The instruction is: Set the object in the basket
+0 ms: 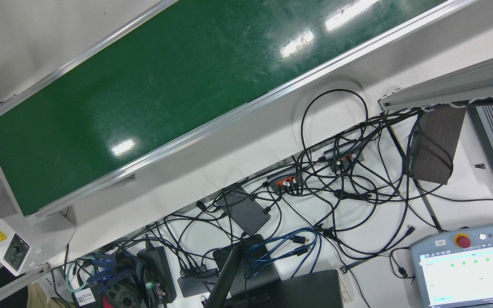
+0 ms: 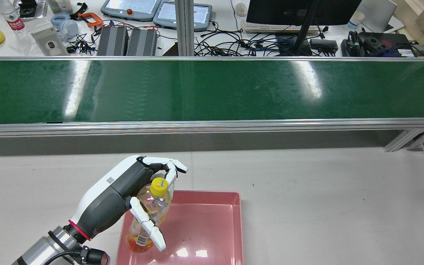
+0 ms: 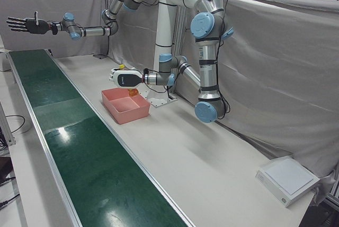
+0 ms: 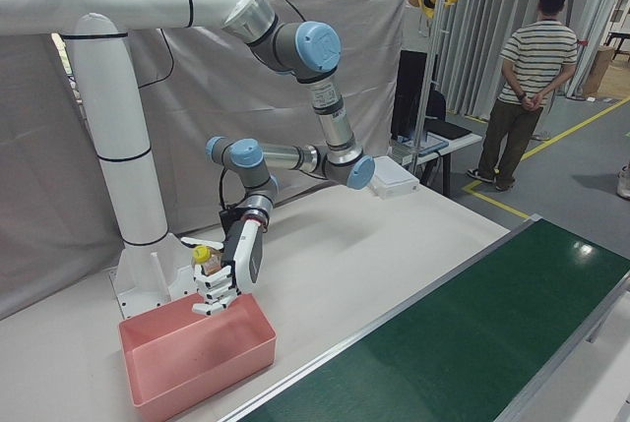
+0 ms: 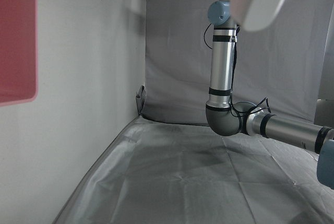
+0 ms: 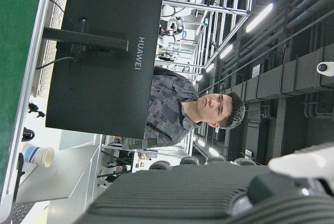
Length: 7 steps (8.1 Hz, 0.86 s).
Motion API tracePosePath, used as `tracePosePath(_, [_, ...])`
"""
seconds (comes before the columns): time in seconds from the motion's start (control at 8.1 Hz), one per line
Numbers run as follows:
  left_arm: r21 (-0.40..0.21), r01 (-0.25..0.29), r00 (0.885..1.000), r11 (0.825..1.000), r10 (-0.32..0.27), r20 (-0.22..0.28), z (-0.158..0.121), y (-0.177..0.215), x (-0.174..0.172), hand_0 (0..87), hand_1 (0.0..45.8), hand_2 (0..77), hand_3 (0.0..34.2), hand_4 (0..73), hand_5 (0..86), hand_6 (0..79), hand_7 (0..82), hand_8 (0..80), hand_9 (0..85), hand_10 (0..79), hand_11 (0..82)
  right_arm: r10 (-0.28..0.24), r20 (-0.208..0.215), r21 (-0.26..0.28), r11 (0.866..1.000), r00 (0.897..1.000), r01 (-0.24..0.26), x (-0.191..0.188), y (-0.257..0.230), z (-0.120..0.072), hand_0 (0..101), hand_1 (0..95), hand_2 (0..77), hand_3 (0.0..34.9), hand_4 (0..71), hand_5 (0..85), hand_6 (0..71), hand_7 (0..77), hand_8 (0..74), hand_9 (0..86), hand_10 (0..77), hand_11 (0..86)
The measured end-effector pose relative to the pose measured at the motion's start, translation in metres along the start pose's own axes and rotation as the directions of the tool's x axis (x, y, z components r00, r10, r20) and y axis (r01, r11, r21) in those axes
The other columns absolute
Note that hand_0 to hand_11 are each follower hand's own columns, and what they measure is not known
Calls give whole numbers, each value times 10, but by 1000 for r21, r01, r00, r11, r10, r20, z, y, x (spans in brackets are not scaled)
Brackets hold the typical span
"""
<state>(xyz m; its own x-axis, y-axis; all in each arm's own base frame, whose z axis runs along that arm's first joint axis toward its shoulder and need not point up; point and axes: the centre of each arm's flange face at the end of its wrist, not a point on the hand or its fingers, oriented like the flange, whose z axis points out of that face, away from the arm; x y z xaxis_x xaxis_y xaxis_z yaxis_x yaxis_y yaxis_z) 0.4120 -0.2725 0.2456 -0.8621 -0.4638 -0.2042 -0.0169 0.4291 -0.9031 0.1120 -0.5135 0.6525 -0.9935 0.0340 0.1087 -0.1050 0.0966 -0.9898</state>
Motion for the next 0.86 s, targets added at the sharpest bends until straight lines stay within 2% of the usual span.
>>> tracePosePath(0.12, [-3, -3, 1000, 1000, 3, 13, -1, 1, -2, 743, 0, 82, 0, 567, 605, 567, 687, 218, 436, 420, 605, 0, 0, 0, 1000, 1000, 0, 0, 0, 0, 2, 0, 5, 0, 0, 0, 0, 5, 0, 0, 0, 0])
tracePosePath(0.25, [-18, -7, 999, 1000, 8, 40, -1, 3, -3, 710, 0, 82, 1, 529, 578, 524, 611, 5, 22, 76, 213, 0, 0, 0, 1000, 1000, 0, 0, 0, 0, 2, 0, 5, 0, 0, 0, 0, 5, 0, 0, 0, 0])
tracePosePath(0.37, [-36, -9, 997, 999, 12, 70, 0, 5, -5, 612, 0, 82, 0, 398, 453, 524, 611, 5, 22, 76, 213, 0, 0, 0, 1000, 1000, 0, 0, 0, 0, 2, 0, 5, 0, 0, 0, 0, 5, 0, 0, 0, 0])
tracePosePath(0.49, [-47, -11, 996, 999, 15, 88, 0, 7, -5, 612, 0, 82, 0, 398, 453, 371, 485, 5, 11, 11, 49, 0, 0, 0, 1000, 1000, 0, 0, 0, 0, 2, 0, 5, 0, 0, 0, 0, 5, 0, 0, 0, 0])
tracePosePath(0.62, [-52, -10, 995, 999, 15, 95, 1, 7, -5, 623, 131, 0, 0, 16, 54, 0, 93, 5, 5, 5, 22, 0, 0, 0, 1000, 1000, 0, 0, 0, 0, 1, 0, 5, 0, 0, 0, 0, 5, 0, 0, 0, 0])
tracePosePath(0.74, [-53, -10, 995, 999, 15, 98, 1, 7, -5, 623, 131, 0, 0, 16, 54, 0, 93, 5, 5, 5, 22, 0, 0, 0, 1000, 1000, 0, 0, 0, 0, 1, 0, 5, 0, 0, 0, 0, 5, 0, 0, 0, 0])
tracePosePath(0.86, [-54, -10, 995, 999, 15, 98, 1, 7, -5, 625, 93, 0, 0, 33, 16, 0, 11, 5, 5, 5, 22, 0, 0, 0, 1000, 1000, 0, 0, 0, 0, 3, 0, 5, 0, 0, 0, 0, 5, 0, 0, 0, 0])
